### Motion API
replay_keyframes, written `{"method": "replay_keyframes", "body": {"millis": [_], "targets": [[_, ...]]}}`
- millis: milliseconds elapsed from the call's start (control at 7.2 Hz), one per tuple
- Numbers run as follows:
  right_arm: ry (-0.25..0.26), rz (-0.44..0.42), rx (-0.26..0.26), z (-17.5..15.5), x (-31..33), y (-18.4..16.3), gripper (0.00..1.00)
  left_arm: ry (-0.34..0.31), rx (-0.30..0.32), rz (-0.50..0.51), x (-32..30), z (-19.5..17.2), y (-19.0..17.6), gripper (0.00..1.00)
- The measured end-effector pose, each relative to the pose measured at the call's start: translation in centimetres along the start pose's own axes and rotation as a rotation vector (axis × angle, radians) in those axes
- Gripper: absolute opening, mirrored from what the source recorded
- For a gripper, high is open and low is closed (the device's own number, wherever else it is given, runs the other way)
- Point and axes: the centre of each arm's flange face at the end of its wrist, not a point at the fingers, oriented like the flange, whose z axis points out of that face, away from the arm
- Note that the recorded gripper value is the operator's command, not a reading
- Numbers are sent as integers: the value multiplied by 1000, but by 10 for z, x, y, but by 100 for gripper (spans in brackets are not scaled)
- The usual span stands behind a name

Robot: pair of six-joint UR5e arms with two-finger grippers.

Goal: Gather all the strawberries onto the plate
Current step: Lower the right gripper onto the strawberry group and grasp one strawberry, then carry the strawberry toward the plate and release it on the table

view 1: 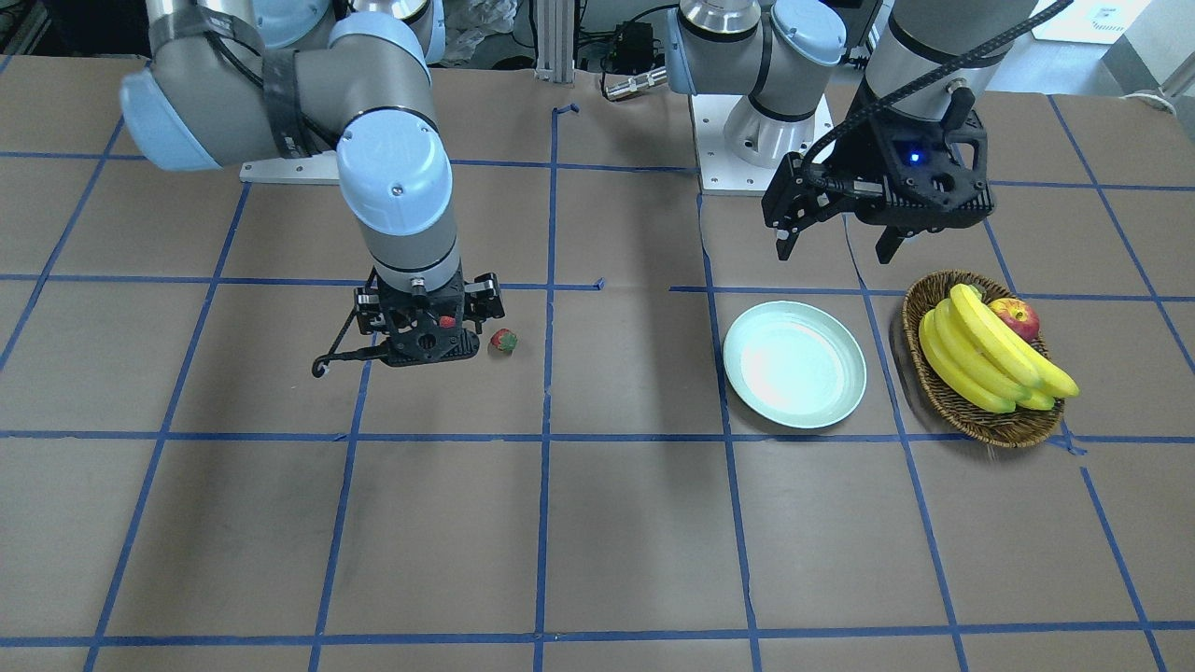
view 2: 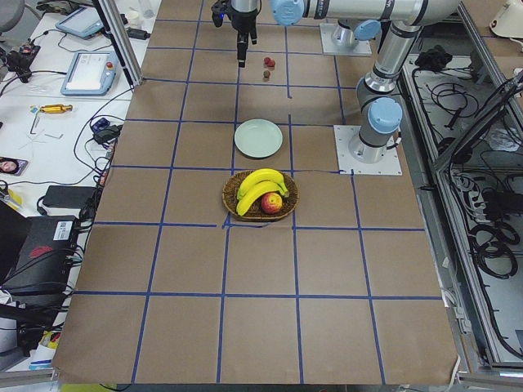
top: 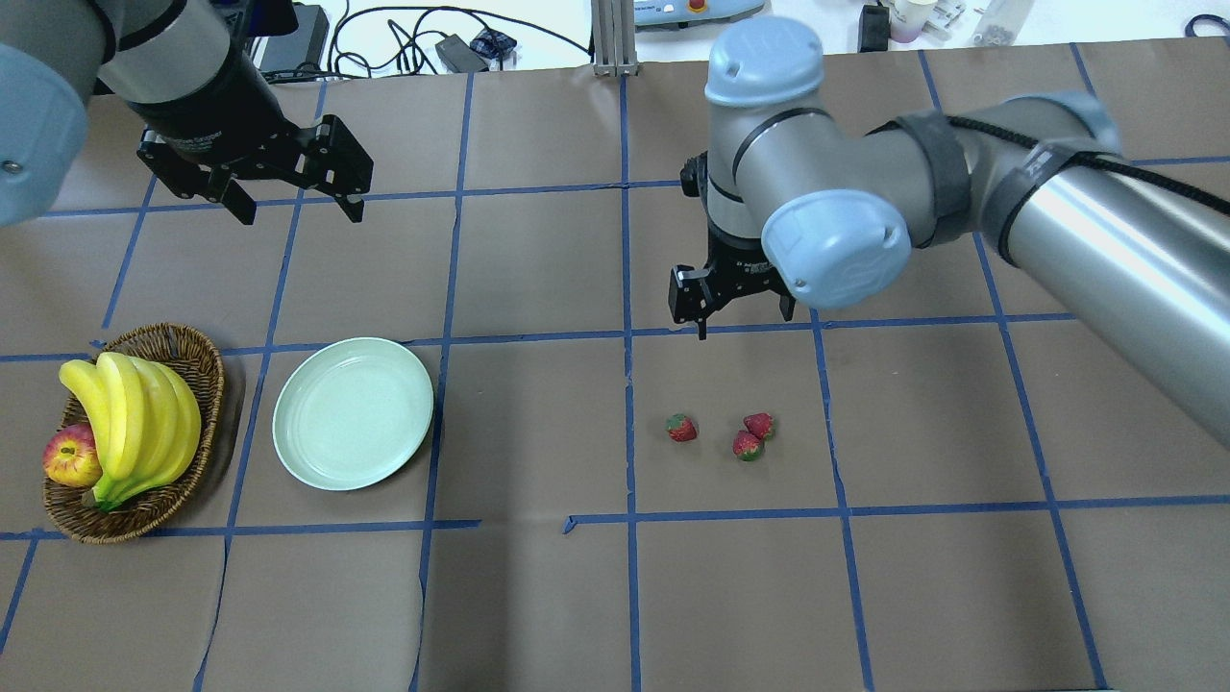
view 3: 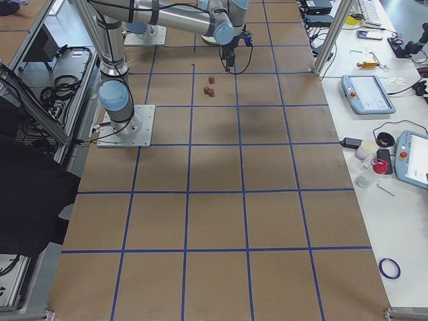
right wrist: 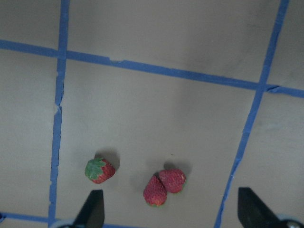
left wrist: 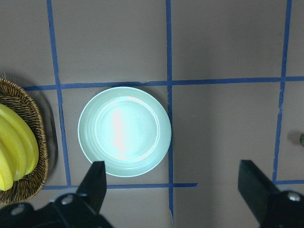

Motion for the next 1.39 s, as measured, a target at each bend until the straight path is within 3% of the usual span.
{"method": "replay_keyframes", "body": {"millis": [278, 694, 833, 972, 1111, 1389], "targets": [[1, -51, 47, 61, -26, 28, 100, -1, 1, 0, 0, 0, 0, 100], [-23, -128, 21, 93, -54, 50, 98, -1, -6, 1, 0, 4, 2, 100], [-24, -142, 9, 102, -60, 51, 85, -1, -7, 1, 0, 5, 2, 100], [-25, -148, 12, 106, -62, 50, 37, -2, -7, 1, 0, 5, 2, 100], [-26, -150, 20, 108, -64, 48, 9, -1, -8, 1, 0, 5, 2, 100], [-26, -149, 26, 108, -64, 47, 0, -1, -8, 1, 0, 5, 2, 100]]}}
